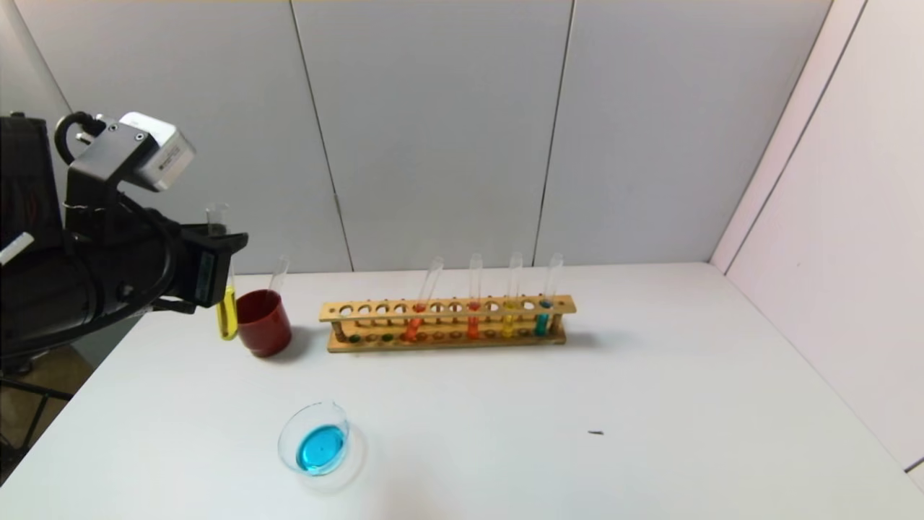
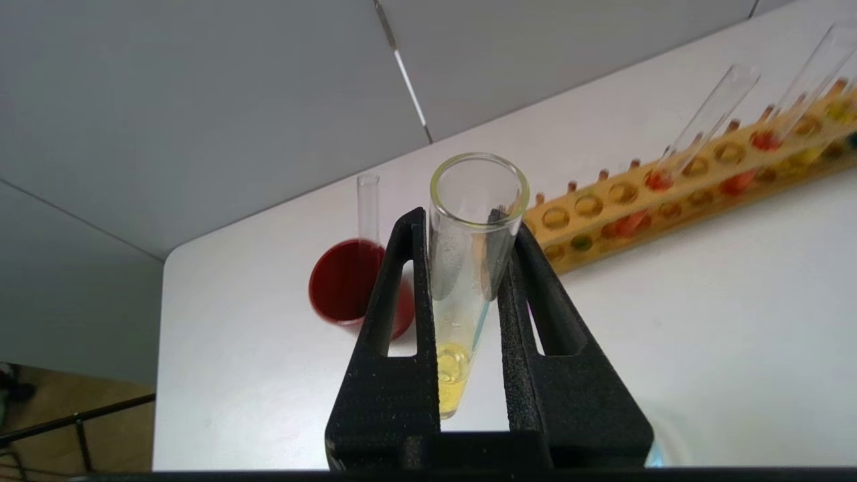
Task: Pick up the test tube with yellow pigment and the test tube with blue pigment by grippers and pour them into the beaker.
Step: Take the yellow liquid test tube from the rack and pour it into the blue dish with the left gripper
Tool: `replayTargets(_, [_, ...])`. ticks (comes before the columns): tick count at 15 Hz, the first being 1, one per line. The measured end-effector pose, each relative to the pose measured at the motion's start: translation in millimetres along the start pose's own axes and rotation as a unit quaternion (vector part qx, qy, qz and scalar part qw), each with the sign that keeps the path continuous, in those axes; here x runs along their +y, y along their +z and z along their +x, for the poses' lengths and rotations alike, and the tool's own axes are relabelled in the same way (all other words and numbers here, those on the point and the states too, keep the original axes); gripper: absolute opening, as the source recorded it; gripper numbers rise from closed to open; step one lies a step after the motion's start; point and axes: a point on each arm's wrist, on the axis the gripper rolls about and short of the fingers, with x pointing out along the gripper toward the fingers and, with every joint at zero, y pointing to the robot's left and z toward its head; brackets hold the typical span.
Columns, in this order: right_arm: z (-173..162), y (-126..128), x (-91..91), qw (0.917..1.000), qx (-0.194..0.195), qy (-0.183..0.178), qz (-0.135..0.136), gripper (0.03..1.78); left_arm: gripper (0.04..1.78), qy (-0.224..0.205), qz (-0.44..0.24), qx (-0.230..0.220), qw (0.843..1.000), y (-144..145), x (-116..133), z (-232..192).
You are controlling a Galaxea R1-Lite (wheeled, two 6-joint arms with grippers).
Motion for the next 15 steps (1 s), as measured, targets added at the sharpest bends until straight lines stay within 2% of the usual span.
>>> replayTargets(6, [0.0, 0.0, 0.0, 1.0, 0.0, 0.0, 0.0, 1.7, 0.31, -0.022, 0.094, 0.074, 0.993, -46.8, -4.6, -4.8])
replayTargets(9, [0.0, 0.0, 0.0, 1.0, 0.0, 0.0, 0.0, 1.7, 0.31, -0.044, 0.124, 0.121, 0.984, -65.1, -11.3, -3.1])
replayTargets(12, [0.0, 0.0, 0.0, 1.0, 0.0, 0.0, 0.0, 1.7, 0.31, -0.069, 0.147, 0.148, 0.975, -77.6, -21.9, -1.7])
replayTargets(15, [0.0, 0.0, 0.0, 1.0, 0.0, 0.0, 0.0, 1.7, 0.31, -0.083, 0.177, 0.19, 0.962, -87.9, -32.7, -1.6])
